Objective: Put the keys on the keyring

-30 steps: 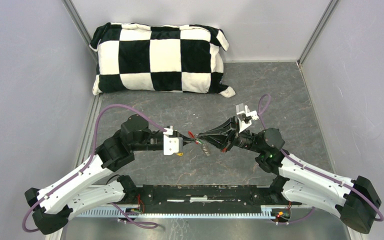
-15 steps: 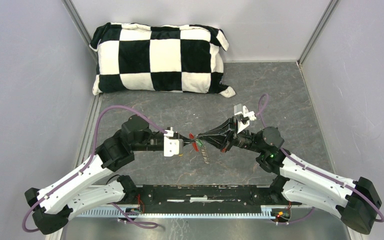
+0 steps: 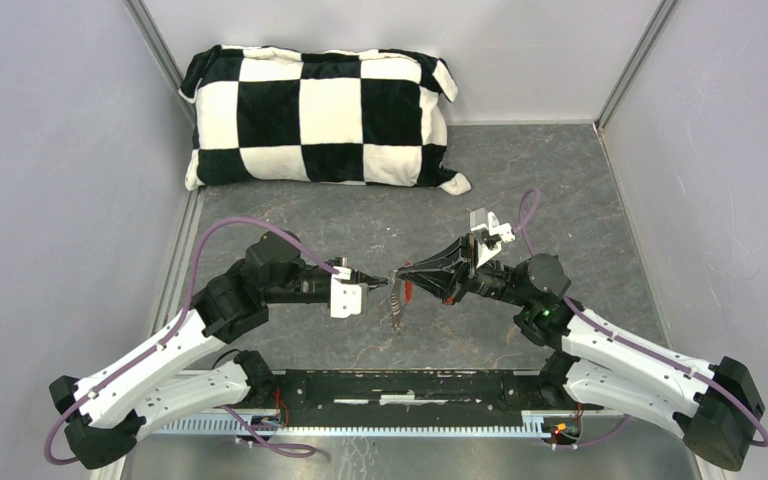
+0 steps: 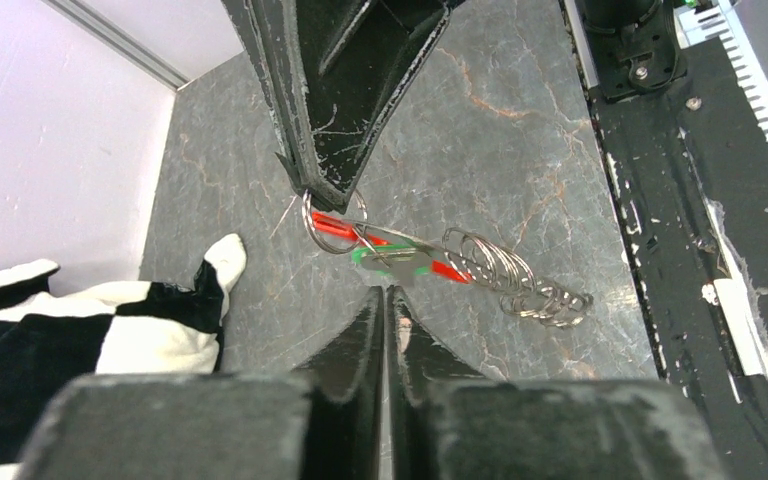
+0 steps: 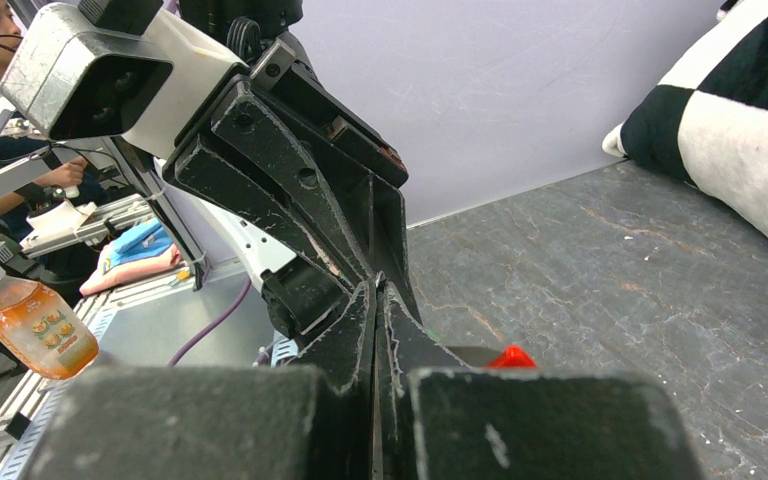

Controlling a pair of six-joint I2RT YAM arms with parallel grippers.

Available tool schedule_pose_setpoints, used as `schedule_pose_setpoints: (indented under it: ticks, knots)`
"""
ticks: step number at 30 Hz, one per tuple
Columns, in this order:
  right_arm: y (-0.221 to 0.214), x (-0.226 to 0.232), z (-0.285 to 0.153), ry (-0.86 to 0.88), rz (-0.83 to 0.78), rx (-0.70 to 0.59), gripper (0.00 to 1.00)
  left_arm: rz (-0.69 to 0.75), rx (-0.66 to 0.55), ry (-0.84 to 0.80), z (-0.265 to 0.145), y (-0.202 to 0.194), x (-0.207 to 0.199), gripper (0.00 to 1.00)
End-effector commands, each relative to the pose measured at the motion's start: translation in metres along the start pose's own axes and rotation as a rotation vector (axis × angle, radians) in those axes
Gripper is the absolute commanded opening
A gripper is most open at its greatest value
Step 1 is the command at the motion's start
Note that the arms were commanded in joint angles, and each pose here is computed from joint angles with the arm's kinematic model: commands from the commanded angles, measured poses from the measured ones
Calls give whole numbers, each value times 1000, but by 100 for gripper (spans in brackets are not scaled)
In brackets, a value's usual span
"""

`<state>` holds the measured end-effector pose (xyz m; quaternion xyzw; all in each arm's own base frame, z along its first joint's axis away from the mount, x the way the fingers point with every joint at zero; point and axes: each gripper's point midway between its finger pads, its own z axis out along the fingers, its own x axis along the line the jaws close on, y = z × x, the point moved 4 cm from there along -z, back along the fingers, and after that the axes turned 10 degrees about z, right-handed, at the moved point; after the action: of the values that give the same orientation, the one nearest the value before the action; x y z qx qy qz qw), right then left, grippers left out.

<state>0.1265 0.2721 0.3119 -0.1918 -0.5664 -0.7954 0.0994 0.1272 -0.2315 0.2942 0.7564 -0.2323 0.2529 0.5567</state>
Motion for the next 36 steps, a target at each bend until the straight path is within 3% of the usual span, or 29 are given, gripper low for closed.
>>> schedule_pose_setpoints:
  ticks: [1,5,7,9,12,16,22,28,31,34,36]
  knots:
    - [23,13,4,41,-48,-65,0,-3,-33,28,-2,10,6,16]
    - [27,11,5,18,-69,-66,0,-61,-22,11,-2,5,-3,58]
    - [30,9,6,-4,-87,-64,0,-111,-1,-2,-1,-2,-11,71]
    - [34,7,7,-33,-101,-67,0,-174,17,-14,0,-9,-20,92]
    - [41,4,8,-68,-118,-78,1,-282,31,-38,1,-20,-39,100]
    - [48,2,11,-87,-128,-93,0,-411,5,-1,9,-30,-51,100]
    - [48,0,12,-97,-128,-97,0,-538,16,119,25,-39,-35,100]
    - [47,-1,12,-101,-124,-101,1,-507,-58,143,32,-31,-24,98]
    - [47,-1,12,-99,-118,-102,0,-454,-15,149,34,-41,-24,79]
    - [46,-1,11,-96,-110,-101,0,-412,29,186,34,-50,-19,41]
    - [44,0,11,-92,-101,-98,0,-385,43,202,33,-52,-16,34]
